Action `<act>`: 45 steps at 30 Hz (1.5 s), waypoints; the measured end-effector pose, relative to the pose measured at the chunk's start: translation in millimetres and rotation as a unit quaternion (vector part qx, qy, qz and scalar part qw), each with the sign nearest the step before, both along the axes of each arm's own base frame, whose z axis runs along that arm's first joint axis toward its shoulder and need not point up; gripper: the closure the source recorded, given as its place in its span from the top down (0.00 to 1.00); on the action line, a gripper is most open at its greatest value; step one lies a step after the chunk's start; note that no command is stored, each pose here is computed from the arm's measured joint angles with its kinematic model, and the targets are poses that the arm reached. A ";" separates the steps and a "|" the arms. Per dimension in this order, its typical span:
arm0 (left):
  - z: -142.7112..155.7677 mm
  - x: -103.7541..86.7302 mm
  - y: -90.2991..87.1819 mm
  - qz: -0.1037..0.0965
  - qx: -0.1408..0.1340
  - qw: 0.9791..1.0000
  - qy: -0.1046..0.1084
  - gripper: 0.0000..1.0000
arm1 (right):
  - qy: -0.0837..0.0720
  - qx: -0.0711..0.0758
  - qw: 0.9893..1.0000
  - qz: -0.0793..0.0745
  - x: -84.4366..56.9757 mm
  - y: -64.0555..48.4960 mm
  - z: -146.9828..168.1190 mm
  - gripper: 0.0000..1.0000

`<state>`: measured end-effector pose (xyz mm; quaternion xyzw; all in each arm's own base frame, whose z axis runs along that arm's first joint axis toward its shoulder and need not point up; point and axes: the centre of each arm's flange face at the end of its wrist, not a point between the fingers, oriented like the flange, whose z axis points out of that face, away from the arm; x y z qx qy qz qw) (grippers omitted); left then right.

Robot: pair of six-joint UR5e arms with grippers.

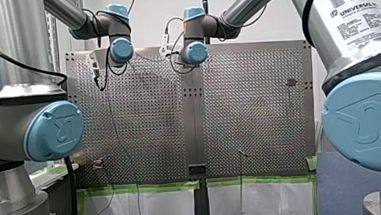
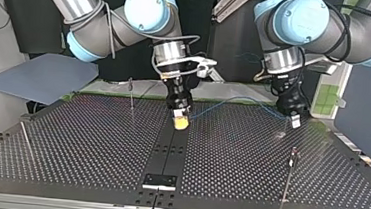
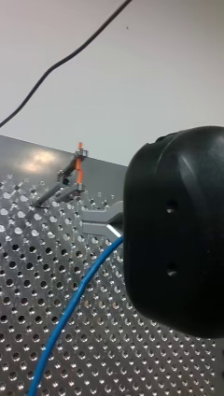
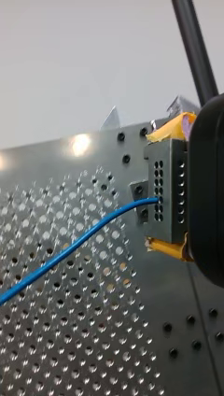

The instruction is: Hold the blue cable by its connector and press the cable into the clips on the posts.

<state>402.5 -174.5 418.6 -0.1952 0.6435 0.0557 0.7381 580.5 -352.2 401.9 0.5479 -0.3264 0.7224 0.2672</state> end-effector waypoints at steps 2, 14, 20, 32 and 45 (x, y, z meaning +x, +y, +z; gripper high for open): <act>0.1 3.3 5.2 0.000 -0.005 1.000 -0.002 0.02 | 0.000 0.002 1.000 0.002 5.4 -1.9 -3.2 0.00; 4.2 22.5 36.3 0.000 -0.012 1.000 -0.010 0.02 | -0.022 -0.010 1.000 0.014 24.0 2.2 20.2 0.00; 16.5 31.2 45.3 0.001 -0.017 1.000 -0.024 0.02 | -0.031 -0.016 0.999 0.018 29.5 4.9 29.8 0.00; 33.8 45.9 57.3 0.004 -0.020 0.999 -0.032 0.02 | -0.030 -0.011 0.999 0.018 35.2 2.2 27.8 0.00; 17.1 61.7 62.1 -0.011 -0.020 1.000 -0.016 0.02 | -0.023 -0.004 1.000 0.003 30.0 -7.0 21.6 0.00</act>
